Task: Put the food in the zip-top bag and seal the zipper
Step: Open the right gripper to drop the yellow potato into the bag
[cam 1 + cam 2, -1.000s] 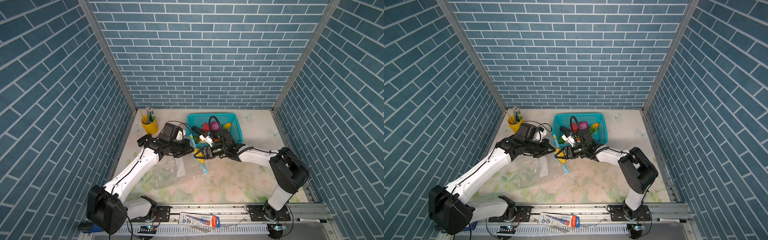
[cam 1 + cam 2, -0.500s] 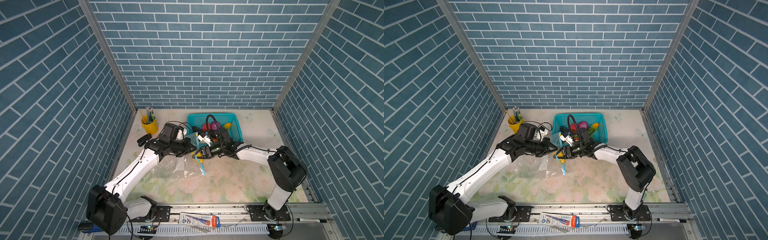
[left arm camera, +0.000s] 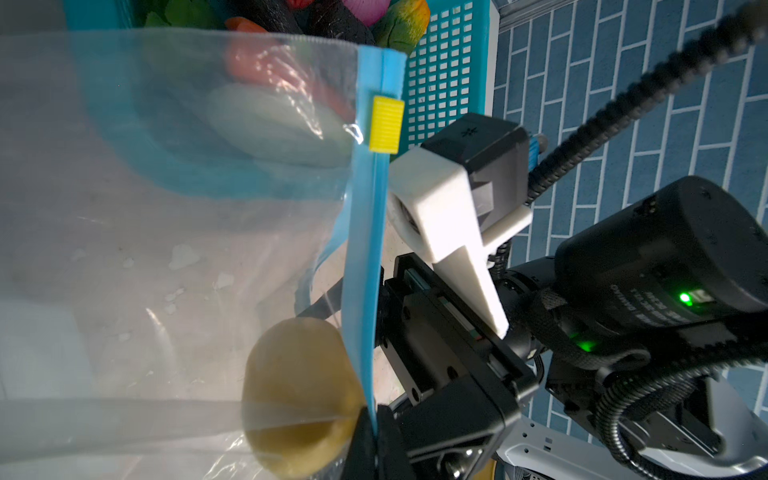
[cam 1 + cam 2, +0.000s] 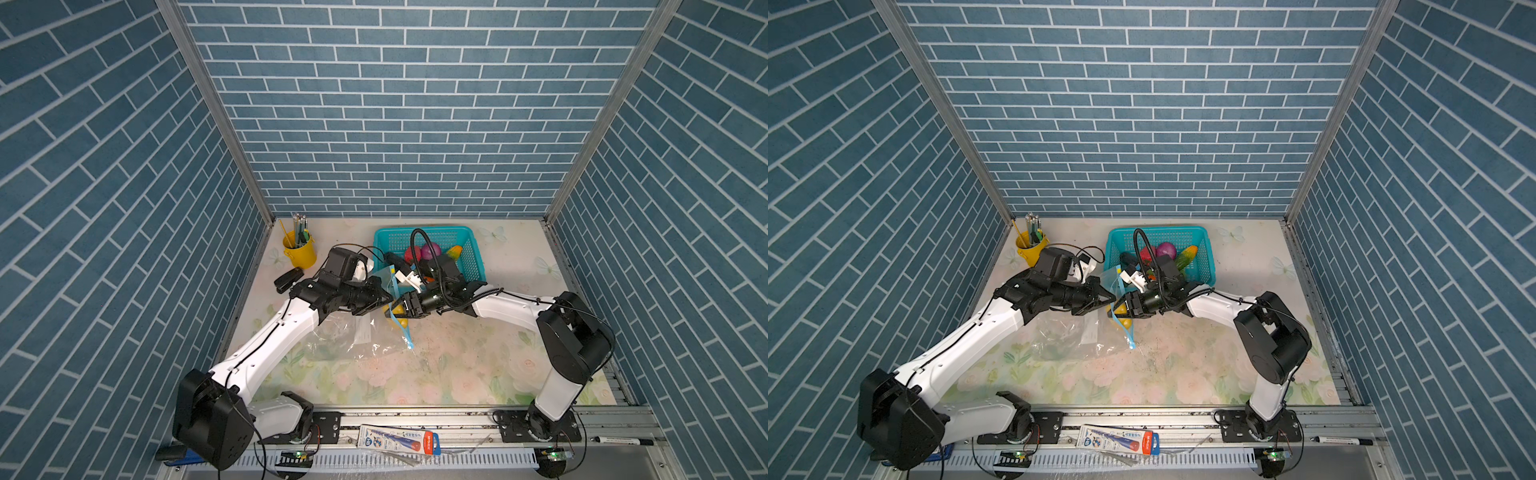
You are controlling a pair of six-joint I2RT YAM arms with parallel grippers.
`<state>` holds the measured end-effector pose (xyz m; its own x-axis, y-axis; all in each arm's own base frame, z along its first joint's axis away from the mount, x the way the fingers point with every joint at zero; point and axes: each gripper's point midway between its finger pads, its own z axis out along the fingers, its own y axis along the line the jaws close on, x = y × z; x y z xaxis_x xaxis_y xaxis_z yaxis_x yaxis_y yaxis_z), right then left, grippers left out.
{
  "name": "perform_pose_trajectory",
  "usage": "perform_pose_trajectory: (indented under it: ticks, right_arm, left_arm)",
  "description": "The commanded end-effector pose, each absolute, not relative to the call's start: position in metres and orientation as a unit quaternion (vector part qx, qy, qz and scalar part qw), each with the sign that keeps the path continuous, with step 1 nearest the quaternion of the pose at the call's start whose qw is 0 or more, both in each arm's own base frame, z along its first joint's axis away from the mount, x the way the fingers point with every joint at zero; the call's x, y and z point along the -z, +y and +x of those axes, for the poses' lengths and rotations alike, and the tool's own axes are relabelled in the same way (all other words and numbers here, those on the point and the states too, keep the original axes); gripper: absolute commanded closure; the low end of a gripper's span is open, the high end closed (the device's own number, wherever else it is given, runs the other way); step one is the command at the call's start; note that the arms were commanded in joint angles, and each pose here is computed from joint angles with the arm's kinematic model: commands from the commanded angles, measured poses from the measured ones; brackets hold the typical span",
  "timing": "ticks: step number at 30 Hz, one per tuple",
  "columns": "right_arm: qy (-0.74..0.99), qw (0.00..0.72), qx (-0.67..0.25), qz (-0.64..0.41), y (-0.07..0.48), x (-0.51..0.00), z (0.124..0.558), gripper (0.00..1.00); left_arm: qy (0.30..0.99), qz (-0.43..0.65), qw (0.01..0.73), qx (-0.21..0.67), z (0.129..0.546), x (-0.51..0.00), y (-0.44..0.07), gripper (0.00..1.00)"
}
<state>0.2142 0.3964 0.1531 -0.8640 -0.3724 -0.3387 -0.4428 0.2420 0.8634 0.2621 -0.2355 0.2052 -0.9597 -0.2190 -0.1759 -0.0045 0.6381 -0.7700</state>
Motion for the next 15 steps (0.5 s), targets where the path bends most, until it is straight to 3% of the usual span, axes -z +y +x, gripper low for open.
perform_pose_trajectory:
  ticks: [1, 15]
  right_arm:
    - [0.783, 0.050, -0.554, -0.278, 0.4024, -0.1644, 0.2195, 0.32]
    - [0.791, 0.050, -0.543, -0.279, 0.4014, -0.1652, 0.2216, 0.17]
  left_arm:
    - [0.893, -0.059, 0.132, 0.426, 0.2611, -0.2056, -0.2362, 1.00]
    - [0.891, -0.062, 0.133, 0.431, 0.2618, -0.2057, -0.2360, 1.00]
